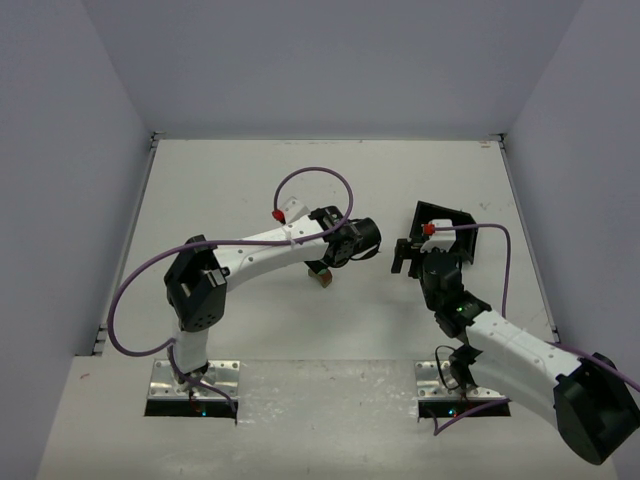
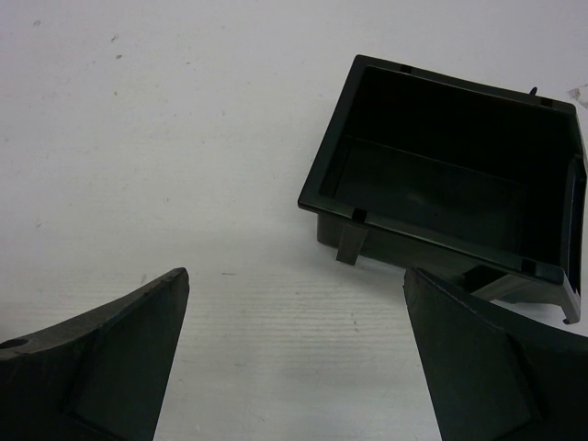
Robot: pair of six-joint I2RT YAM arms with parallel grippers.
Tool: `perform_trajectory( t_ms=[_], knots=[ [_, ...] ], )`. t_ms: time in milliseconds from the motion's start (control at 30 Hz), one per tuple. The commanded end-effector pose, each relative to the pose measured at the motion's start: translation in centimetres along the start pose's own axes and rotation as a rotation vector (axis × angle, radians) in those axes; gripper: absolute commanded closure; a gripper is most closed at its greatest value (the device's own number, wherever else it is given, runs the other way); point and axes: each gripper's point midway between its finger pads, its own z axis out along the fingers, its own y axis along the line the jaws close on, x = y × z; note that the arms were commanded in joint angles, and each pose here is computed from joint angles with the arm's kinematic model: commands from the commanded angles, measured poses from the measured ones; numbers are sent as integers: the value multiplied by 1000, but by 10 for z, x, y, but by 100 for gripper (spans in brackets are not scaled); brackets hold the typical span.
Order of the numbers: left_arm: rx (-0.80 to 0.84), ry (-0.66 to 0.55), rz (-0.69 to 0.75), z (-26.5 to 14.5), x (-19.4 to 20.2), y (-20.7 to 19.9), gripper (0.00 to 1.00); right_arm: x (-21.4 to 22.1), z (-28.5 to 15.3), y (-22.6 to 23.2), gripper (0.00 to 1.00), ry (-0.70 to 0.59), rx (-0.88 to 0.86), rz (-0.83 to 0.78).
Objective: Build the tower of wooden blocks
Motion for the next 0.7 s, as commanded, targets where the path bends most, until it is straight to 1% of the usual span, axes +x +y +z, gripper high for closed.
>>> perform_trajectory(
  t_ms=[0,133,333,433,467,500,633,667],
  knots=[
    [27,-11,-16,-8,-6,-3,61,-15,1,-2,1,-60,19,44],
    [31,-8,-4,-9,-5,-4,58,-15,1,-1,1,-59,17,43],
    [36,-9,2,-11,-6,-7,50,-15,1,0,1,-59,9,42],
    [42,-9,3,-12,-7,-9,42,-15,1,1,1,-58,7,41],
    [44,-10,6,-12,-8,-9,34,-15,1,1,1,-56,6,38],
    [48,-8,8,-14,-8,-10,29,-16,1,1,1,-58,5,40],
    [69,-8,19,-20,-12,-15,16,-16,1,0,1,-59,8,37],
    [75,-6,20,-22,-13,-16,12,-16,1,1,1,-59,7,37]
  ],
)
